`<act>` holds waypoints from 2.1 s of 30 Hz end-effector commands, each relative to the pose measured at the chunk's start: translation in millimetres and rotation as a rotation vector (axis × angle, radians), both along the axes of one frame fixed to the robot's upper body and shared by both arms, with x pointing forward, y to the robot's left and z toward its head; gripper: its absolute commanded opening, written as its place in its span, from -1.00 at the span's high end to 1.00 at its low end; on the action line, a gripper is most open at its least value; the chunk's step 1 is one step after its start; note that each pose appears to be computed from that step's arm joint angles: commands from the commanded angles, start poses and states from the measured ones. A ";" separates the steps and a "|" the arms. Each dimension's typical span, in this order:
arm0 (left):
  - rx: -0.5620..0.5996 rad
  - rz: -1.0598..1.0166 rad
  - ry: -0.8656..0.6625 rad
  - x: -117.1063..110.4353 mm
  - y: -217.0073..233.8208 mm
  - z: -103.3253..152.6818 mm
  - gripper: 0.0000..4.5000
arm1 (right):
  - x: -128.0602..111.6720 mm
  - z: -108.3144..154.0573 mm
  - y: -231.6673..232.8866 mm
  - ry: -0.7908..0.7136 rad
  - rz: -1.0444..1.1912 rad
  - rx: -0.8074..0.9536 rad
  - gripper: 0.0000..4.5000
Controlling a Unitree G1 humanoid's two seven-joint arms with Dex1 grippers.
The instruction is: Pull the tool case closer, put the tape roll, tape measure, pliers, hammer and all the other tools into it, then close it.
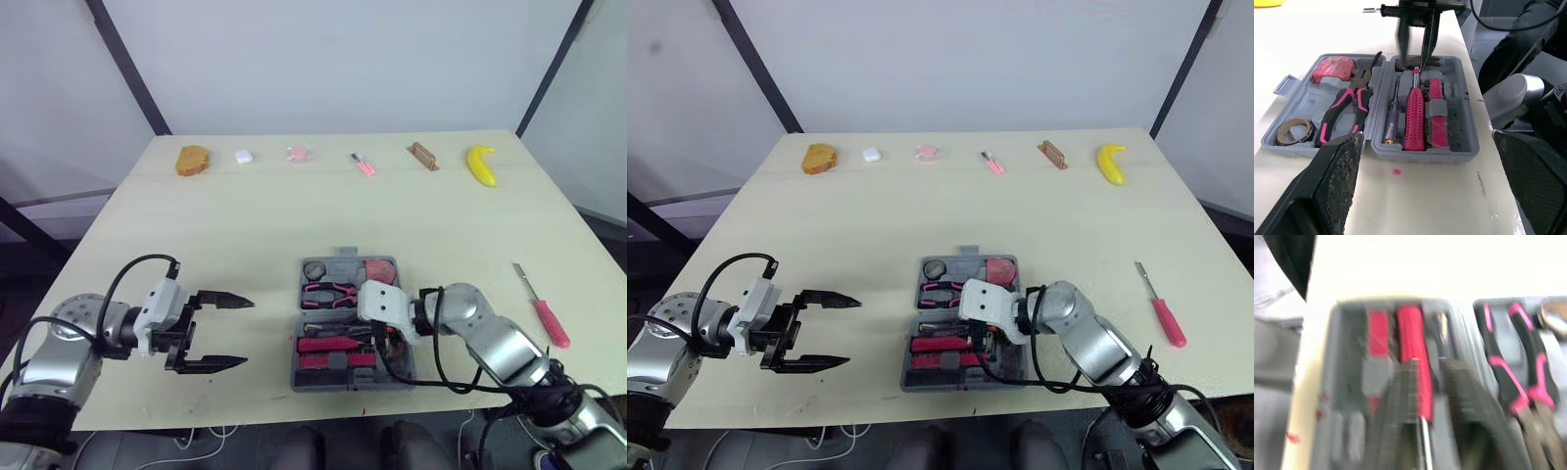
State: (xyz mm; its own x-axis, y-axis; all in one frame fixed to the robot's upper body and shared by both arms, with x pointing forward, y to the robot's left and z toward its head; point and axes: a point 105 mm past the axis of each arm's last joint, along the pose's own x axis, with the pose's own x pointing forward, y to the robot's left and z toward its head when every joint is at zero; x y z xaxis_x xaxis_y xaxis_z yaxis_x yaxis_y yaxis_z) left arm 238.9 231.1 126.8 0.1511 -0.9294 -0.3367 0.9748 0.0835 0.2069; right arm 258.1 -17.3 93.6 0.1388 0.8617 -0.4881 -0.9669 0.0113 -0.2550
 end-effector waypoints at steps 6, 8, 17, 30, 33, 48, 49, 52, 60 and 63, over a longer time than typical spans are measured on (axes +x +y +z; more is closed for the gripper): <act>0.009 -0.068 -0.010 -4.6 -2.5 3.5 -1.00 | 6.5 -26.4 -5.2 -0.037 0.019 -0.046 0.95; 0.009 -0.067 -0.011 -4.5 -2.4 3.7 -1.00 | 9.2 -32.1 -5.8 -0.029 -0.003 -0.049 0.95; 0.008 -0.066 -0.013 -5.5 -2.1 3.3 -1.00 | 13.9 -58.5 -21.4 0.050 -0.081 -0.163 0.95; -0.007 -0.050 0.004 -9.1 -0.7 -2.4 -1.00 | 17.6 -69.8 -35.3 0.113 -0.214 -0.228 0.95; -0.023 -0.039 0.011 -10.4 -0.9 -4.4 -1.00 | 20.6 -39.4 -21.4 0.073 -0.222 -0.059 0.95; -0.267 0.361 0.141 10.4 10.6 -6.3 -1.00 | 23.1 28.0 -131.8 -0.098 -0.692 0.509 0.95; -0.268 0.392 0.138 11.9 14.7 -7.7 -1.00 | 20.5 25.2 -147.8 -0.115 -0.744 0.508 0.95; -0.256 0.536 0.071 20.3 34.1 -10.3 -1.00 | 7.1 12.5 -189.2 -0.115 -0.873 0.468 0.95; -0.255 0.714 0.084 -4.4 65.7 -30.3 -1.00 | -40.7 -2.0 -287.7 -0.150 -1.191 0.482 0.73; -0.260 0.747 0.114 -12.6 72.2 -37.9 -1.00 | -57.7 -11.1 -307.6 -0.152 -1.252 0.456 0.15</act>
State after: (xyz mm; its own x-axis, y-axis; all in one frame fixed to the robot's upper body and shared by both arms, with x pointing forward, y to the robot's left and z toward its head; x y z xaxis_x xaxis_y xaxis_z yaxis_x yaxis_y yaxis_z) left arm 229.0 295.8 83.7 0.7248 -0.6642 -0.1832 0.6715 0.7404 -0.0280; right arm 208.5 -312.4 74.8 0.9654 0.2237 -0.1336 -0.2334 0.9705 -0.0613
